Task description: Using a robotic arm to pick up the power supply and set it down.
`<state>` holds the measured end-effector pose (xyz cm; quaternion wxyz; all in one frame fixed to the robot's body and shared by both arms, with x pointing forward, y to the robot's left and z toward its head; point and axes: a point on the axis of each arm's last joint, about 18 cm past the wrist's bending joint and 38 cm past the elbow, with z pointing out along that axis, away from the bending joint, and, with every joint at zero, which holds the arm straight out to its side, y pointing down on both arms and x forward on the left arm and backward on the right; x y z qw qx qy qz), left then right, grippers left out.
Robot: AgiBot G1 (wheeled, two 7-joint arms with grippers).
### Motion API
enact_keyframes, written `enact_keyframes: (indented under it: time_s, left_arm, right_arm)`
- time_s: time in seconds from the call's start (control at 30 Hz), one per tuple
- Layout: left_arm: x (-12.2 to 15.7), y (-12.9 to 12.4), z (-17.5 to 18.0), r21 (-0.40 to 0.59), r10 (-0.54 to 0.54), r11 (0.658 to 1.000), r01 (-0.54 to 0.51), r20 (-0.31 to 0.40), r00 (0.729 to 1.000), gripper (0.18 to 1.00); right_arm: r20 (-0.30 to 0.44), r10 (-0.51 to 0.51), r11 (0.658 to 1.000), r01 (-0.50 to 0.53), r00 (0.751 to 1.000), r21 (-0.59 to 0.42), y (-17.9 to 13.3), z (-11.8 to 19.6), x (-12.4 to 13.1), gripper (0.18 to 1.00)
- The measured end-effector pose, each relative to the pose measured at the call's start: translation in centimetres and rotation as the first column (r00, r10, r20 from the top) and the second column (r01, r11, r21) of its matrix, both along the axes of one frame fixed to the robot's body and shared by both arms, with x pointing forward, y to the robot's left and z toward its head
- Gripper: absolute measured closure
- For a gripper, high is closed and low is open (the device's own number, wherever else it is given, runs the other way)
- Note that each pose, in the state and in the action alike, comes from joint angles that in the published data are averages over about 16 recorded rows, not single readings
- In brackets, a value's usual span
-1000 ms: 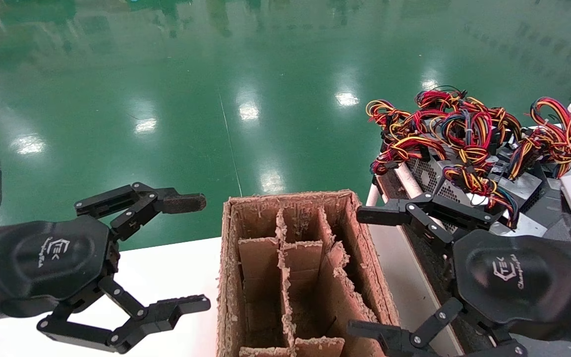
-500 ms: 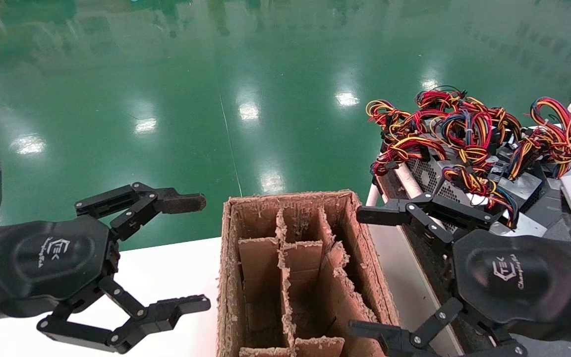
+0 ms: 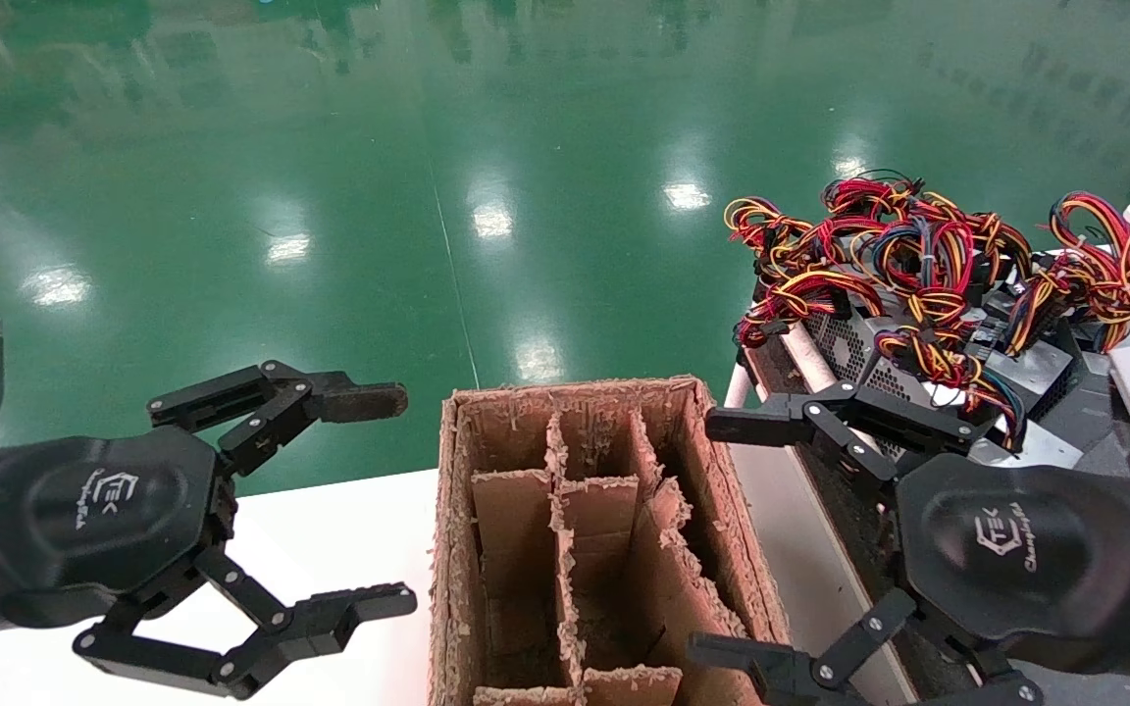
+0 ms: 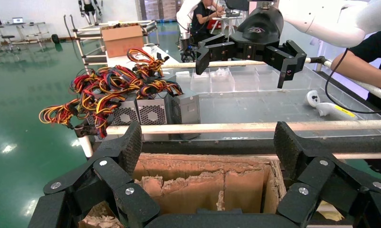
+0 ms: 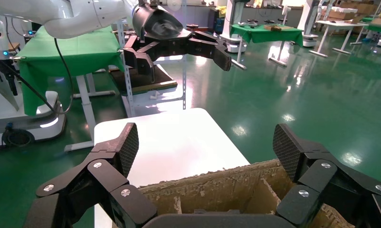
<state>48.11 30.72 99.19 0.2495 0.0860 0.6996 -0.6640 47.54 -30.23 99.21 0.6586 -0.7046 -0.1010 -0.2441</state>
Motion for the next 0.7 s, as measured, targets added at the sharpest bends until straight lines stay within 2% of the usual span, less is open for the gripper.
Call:
enact_keyframes:
  time_s: [0.7]
  left_arm:
    - [0.0, 0.0, 0.0, 0.0, 0.0, 1.0, 0.0, 0.0, 1.0, 0.184]
  right_arm:
    - [0.0, 0.0, 1.0, 0.0, 1.0, 0.0, 0.0, 0.0, 0.0, 0.178]
